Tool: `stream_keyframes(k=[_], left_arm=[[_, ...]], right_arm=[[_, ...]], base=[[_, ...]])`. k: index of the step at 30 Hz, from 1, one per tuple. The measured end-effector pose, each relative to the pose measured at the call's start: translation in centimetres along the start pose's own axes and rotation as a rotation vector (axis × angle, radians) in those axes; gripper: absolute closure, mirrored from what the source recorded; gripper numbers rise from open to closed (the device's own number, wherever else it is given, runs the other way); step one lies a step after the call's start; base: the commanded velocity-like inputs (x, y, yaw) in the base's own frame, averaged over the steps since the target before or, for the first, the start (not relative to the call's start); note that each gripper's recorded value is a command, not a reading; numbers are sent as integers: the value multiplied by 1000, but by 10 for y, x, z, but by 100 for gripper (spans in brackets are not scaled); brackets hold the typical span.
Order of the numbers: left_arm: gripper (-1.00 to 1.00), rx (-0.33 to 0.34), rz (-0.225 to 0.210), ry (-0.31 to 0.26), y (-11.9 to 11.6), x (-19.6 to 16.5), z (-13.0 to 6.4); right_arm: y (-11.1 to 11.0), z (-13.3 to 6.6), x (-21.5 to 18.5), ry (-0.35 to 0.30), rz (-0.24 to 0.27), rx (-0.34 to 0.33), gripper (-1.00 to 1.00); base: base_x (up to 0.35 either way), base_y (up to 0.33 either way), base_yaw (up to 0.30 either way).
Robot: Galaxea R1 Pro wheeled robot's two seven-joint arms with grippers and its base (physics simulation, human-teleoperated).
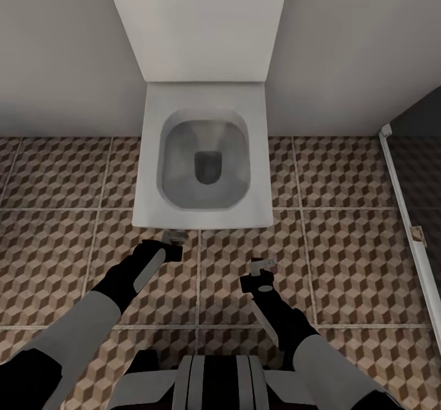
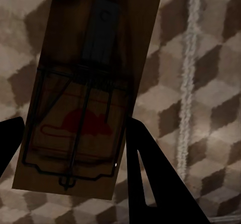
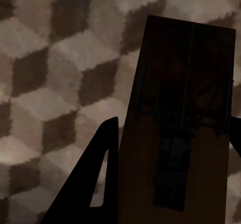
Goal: Take the four mousetraps from the cabinet in the bathroom and place them on the bathroom floor. Make sure all four end up on the same floor surface, and ensure that at least two of them are either under or directly next to the same bathroom sink.
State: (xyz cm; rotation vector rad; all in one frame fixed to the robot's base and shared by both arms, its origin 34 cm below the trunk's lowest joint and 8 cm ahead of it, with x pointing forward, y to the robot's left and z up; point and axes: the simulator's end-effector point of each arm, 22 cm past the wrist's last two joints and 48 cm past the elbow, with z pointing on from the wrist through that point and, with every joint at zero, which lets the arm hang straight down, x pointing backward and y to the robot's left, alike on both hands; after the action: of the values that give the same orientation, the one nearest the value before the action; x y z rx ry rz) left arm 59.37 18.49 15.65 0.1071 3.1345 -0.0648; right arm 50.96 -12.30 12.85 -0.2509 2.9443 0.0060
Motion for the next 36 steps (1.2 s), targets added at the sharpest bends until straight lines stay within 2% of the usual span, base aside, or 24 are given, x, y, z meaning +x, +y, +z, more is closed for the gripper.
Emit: stream_keyframes(k=[4, 12, 17, 26, 32, 36], left_arm=[[100, 2, -1, 3, -1, 1, 1], [100, 6, -1, 5, -5, 2, 1], [100, 5, 0, 10, -4, 5, 2], [100, 4, -4, 28, -4, 13, 6], [100, 8, -4, 37, -8, 19, 18], [100, 7, -5, 46, -7, 25, 28]], right_arm=[[-5, -2, -13, -29, 0, 3, 100], [-14, -5, -39, -86, -33, 16, 100], [0, -5, -42, -84, -45, -55, 100], [13, -6, -40, -78, -48, -122, 100], [16, 3, -37, -79, -47, -134, 100], [18, 8, -46, -106, -46, -136, 100]], base=[[0, 0, 0], [0, 0, 0], [0, 0, 0], [0, 0, 0], [0, 0, 0], [0, 0, 0]])
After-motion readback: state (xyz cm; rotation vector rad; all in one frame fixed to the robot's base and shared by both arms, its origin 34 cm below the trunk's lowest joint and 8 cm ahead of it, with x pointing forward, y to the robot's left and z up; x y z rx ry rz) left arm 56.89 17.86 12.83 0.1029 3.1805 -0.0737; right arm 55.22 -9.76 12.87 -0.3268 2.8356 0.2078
